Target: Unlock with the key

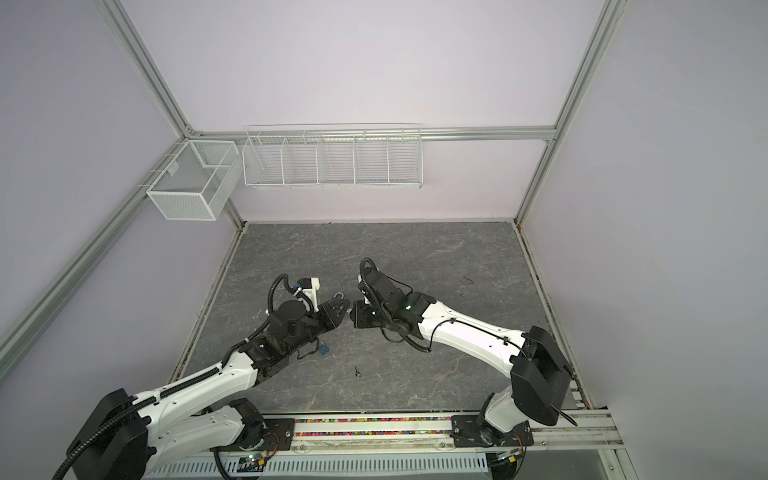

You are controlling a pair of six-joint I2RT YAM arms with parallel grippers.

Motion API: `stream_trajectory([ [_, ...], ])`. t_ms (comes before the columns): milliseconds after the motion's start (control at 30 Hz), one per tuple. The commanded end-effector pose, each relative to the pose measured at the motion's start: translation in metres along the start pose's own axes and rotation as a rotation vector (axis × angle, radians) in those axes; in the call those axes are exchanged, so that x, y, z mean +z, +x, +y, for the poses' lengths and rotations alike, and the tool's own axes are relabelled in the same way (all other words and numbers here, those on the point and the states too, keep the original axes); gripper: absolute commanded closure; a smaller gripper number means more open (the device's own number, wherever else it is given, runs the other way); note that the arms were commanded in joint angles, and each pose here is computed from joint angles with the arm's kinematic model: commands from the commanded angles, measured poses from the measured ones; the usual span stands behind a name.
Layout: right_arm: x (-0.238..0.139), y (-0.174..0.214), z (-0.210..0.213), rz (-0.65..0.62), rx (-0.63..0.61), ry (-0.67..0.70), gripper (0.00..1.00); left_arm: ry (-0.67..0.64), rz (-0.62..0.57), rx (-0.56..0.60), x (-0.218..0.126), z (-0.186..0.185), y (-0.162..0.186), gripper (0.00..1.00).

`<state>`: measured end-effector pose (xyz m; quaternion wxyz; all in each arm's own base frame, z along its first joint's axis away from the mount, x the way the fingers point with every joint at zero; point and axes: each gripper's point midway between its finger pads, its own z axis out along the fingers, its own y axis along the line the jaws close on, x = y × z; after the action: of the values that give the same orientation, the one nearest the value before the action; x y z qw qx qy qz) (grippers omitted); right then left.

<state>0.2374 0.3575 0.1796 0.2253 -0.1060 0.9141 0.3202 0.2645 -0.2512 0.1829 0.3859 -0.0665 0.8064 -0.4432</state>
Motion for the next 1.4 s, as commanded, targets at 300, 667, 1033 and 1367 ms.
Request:
stream_trajectory([
  [300, -0.087, -0.032, 0.009, -0.173, -0.177, -0.236, 0.37, 0.137, 0.049, 0.480, -0.018, -0.081, -0.034, 1.00],
  [667, -0.124, -0.041, 0.027, -0.256, -0.385, -0.470, 0.19, 0.358, 0.213, 0.639, -0.024, -0.138, -0.032, 1.00],
  [1033, -0.126, -0.039, 0.043, -0.237, -0.505, -0.661, 0.40, 0.418, 0.255, 0.661, -0.030, -0.154, -0.037, 1.00],
  [1367, -0.119, -0.041, 0.052, -0.196, -0.516, -0.728, 0.63, 0.465, 0.249, 0.662, -0.038, -0.167, -0.039, 1.00],
])
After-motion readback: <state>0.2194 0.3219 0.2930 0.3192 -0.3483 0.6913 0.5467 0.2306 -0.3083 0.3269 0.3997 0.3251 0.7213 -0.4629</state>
